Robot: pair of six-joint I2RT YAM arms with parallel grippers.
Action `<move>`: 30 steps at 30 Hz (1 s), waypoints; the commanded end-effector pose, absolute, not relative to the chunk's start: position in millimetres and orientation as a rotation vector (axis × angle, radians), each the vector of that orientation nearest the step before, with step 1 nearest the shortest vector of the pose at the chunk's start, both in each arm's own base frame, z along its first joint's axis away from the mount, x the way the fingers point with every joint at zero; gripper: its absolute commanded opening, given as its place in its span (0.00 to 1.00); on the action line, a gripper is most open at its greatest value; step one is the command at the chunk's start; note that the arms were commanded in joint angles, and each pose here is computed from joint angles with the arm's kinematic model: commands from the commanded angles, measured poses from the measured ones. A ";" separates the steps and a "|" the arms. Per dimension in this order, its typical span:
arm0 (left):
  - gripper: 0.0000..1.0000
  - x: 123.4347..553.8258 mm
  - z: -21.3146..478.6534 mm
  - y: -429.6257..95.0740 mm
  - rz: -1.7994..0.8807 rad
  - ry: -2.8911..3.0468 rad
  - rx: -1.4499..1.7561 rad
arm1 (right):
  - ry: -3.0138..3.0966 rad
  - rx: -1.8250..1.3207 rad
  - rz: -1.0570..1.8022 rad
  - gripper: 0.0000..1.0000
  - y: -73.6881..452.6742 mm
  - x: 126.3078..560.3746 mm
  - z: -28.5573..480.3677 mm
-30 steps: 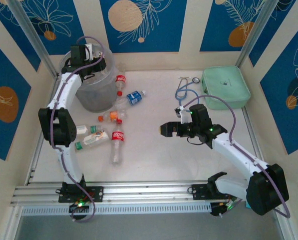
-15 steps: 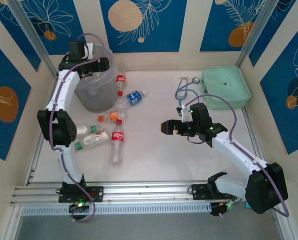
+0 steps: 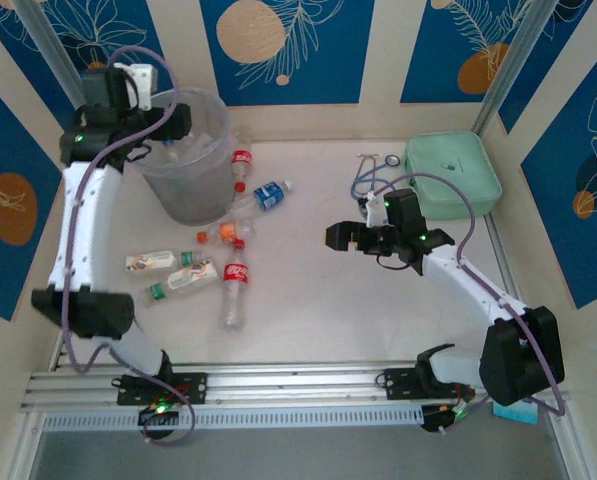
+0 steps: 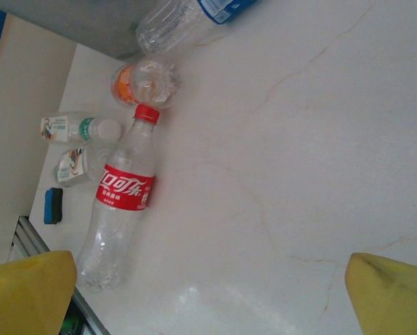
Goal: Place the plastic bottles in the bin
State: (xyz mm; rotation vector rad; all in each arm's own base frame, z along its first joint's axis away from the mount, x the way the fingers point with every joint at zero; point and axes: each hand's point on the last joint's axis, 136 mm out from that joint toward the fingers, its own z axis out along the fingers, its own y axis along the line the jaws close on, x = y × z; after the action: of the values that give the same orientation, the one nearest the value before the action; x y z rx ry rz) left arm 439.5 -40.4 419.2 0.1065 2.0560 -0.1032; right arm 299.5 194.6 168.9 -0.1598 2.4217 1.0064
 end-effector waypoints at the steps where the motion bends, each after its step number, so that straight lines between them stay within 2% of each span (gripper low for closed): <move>1: 0.93 396.4 397.8 -40.0 -0.013 2.153 0.101 | 2.394 -0.183 1.025 0.99 193.4 308.5 179.6; 8: 0.83 317.9 319.6 -77.4 -0.046 2.284 0.085 | 2.372 -0.109 1.029 0.99 179.5 321.5 183.3; 13: 0.79 288.3 254.0 -119.9 -0.175 2.354 0.054 | 2.394 -0.081 1.047 0.99 178.5 323.3 175.5; 16: 0.78 285.1 212.4 -137.6 -0.162 2.393 0.037 | 2.379 -0.071 1.107 0.99 184.1 324.7 174.8; 22: 0.66 294.3 153.1 -167.1 -0.206 2.477 -0.008 | 2.337 -0.060 1.215 0.99 196.1 323.5 181.0; 30: 0.73 288.7 90.6 -185.9 -0.091 2.646 0.059 | 2.366 -0.054 1.178 0.99 191.6 316.5 172.4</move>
State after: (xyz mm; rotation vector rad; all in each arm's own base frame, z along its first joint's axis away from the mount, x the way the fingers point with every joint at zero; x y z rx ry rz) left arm 285.2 -180.0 95.6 0.0935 2.6504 -0.0918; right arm 324.4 188.9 172.4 -0.0450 2.3615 1.1508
